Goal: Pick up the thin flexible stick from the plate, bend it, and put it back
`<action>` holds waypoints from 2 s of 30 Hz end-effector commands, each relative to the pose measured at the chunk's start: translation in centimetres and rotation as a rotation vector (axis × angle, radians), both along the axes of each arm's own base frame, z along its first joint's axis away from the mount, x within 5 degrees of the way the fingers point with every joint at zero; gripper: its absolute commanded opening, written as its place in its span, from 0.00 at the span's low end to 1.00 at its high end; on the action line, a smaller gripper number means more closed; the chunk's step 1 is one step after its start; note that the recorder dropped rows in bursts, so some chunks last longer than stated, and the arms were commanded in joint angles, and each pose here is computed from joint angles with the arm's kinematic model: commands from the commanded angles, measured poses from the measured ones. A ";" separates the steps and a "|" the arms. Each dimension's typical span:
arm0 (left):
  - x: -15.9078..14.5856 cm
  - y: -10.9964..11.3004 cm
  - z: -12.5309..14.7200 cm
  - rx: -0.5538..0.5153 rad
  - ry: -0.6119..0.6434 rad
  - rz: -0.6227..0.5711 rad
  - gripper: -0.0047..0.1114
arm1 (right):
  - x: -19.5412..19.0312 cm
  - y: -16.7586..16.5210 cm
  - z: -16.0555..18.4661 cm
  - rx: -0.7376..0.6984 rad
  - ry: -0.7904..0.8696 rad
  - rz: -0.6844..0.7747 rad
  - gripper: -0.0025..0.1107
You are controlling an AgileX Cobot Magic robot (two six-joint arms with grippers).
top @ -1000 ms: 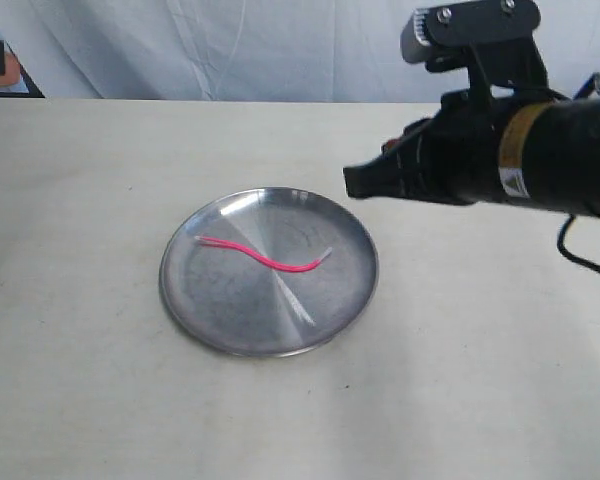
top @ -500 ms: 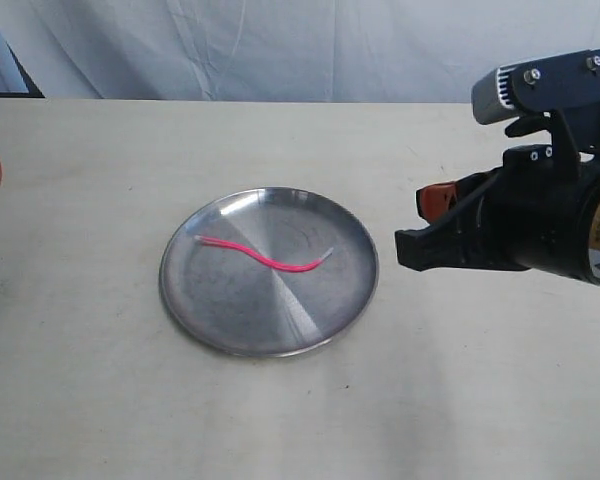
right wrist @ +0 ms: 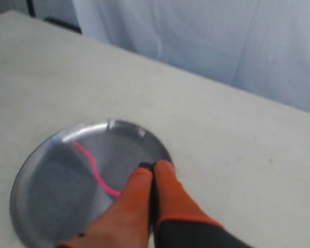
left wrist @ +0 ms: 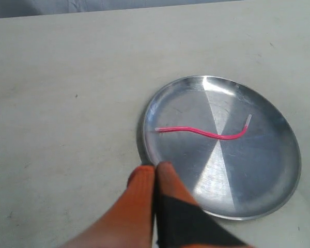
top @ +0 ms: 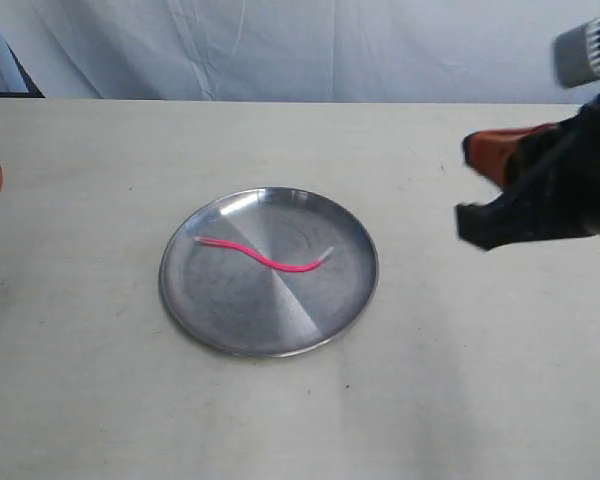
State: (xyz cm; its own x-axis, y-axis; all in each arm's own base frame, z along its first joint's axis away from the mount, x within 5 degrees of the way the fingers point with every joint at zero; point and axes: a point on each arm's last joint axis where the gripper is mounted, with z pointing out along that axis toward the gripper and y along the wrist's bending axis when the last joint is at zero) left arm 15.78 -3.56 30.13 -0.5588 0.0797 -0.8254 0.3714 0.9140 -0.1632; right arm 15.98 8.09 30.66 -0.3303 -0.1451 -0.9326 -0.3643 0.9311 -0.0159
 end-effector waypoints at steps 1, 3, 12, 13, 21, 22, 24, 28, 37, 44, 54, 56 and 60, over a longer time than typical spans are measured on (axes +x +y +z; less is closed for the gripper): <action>-0.1 0.0 0.1 -0.003 -0.004 0.002 0.04 | -1.3 -3.7 1.7 0.064 -0.100 -0.162 0.02; -0.1 0.0 0.1 -0.003 -0.004 0.002 0.04 | -2.2 -5.2 1.8 0.088 -0.156 -0.232 0.02; -0.1 0.0 0.1 -0.003 -0.004 0.002 0.04 | -7.6 -8.3 -2.4 0.179 -0.276 -0.410 0.02; -0.1 0.0 0.1 -0.003 -0.004 0.002 0.04 | -7.8 -8.4 -2.8 0.174 -0.274 -0.410 0.02; -0.1 0.0 0.1 -0.003 -0.003 0.001 0.04 | -8.9 -7.8 -8.3 0.081 -0.211 -0.317 0.02; -0.1 0.0 0.1 -0.003 -0.003 0.001 0.04 | -9.2 -7.7 -8.9 0.078 -0.218 -0.308 0.02; -0.1 0.0 0.1 -0.003 -0.003 0.001 0.04 | -9.7 -7.8 -10.1 0.084 -0.193 -0.313 0.02; -0.1 0.0 0.1 -0.003 -0.003 0.001 0.04 | -10.0 -7.7 -11.6 0.060 -0.171 -0.297 0.02; -0.1 0.0 0.1 -0.003 -0.003 0.001 0.04 | -10.2 -7.7 -12.1 0.000 -0.135 -0.276 0.02; -0.1 0.0 0.1 -0.003 -0.003 0.001 0.04 | -10.3 -7.7 -12.5 -0.010 -0.096 -0.277 0.02; -0.1 0.0 0.1 -0.003 -0.003 0.001 0.04 | -10.3 -7.7 -12.4 -0.005 -0.100 -0.277 0.02; -0.1 0.0 0.1 -0.003 -0.003 0.001 0.04 | -10.3 -7.7 -12.4 -0.005 -0.100 -0.277 0.02; -0.1 0.0 0.1 -0.003 -0.003 0.001 0.04 | -10.3 -7.7 -12.4 -0.003 -0.100 -0.278 0.02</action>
State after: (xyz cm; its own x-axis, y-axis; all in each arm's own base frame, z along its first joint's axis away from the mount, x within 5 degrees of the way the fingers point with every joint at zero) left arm 15.75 -3.58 30.11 -0.5611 0.0809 -0.8238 0.3733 0.9130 -0.1646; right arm 5.67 0.45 18.21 -0.2718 -0.0632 -0.9603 -0.0961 0.9946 -0.0382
